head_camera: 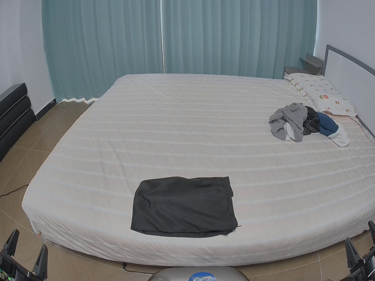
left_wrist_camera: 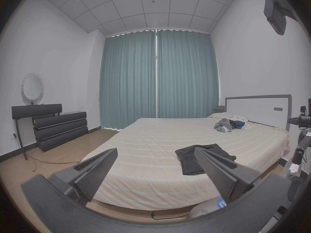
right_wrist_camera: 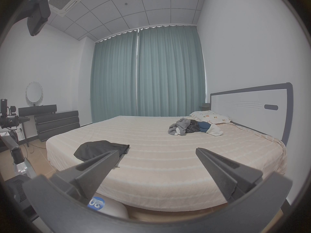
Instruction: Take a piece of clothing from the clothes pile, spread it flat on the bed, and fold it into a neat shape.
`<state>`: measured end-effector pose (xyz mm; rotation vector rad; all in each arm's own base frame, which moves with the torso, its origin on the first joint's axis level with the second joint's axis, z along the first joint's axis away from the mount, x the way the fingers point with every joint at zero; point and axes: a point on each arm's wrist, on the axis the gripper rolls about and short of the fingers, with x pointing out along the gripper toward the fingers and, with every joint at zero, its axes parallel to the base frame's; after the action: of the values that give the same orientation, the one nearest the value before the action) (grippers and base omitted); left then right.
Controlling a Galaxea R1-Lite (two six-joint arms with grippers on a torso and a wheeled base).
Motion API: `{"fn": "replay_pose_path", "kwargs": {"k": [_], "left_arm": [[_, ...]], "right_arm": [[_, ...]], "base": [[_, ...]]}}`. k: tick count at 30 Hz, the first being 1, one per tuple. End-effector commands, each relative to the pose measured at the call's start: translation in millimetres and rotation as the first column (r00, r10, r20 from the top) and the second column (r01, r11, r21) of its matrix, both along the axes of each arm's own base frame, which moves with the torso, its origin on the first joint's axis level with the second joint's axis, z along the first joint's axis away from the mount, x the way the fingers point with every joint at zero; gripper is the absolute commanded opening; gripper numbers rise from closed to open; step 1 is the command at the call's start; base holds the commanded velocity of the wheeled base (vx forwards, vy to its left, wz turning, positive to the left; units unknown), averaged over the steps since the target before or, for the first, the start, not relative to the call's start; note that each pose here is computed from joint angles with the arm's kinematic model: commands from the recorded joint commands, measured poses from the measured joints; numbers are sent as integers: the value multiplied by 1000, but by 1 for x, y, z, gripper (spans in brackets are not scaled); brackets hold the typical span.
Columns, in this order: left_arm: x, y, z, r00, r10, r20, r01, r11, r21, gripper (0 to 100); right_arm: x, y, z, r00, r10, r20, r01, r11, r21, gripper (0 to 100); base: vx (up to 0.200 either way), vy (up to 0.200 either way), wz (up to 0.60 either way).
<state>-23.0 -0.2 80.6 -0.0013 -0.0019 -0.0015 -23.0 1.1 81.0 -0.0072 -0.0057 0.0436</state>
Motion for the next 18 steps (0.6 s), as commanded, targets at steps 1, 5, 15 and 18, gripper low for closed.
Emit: {"fn": "replay_pose_path", "kwargs": {"k": [1, 5, 15, 18], "left_arm": [[0, 0, -5, 1000, 0, -2, 0, 1000, 0, 100], [0, 0, -5, 1000, 0, -2, 0, 1000, 0, 100], [0, 0, -5, 1000, 1, -2, -1, 1000, 0, 100], [0, 0, -5, 1000, 1, -2, -1, 1000, 0, 100]], "right_arm": [[0, 0, -5, 1000, 1, -6, -1, 1000, -1, 100], [1, 0, -5, 1000, 1, -7, -1, 1000, -2, 100], [0, 0, -5, 1000, 2, -6, -2, 1000, -1, 100], [0, 0, -5, 1000, 2, -6, -2, 1000, -1, 100]], "base": [[0, 0, 0], [0, 0, 0], [0, 0, 0], [0, 0, 0]]}}
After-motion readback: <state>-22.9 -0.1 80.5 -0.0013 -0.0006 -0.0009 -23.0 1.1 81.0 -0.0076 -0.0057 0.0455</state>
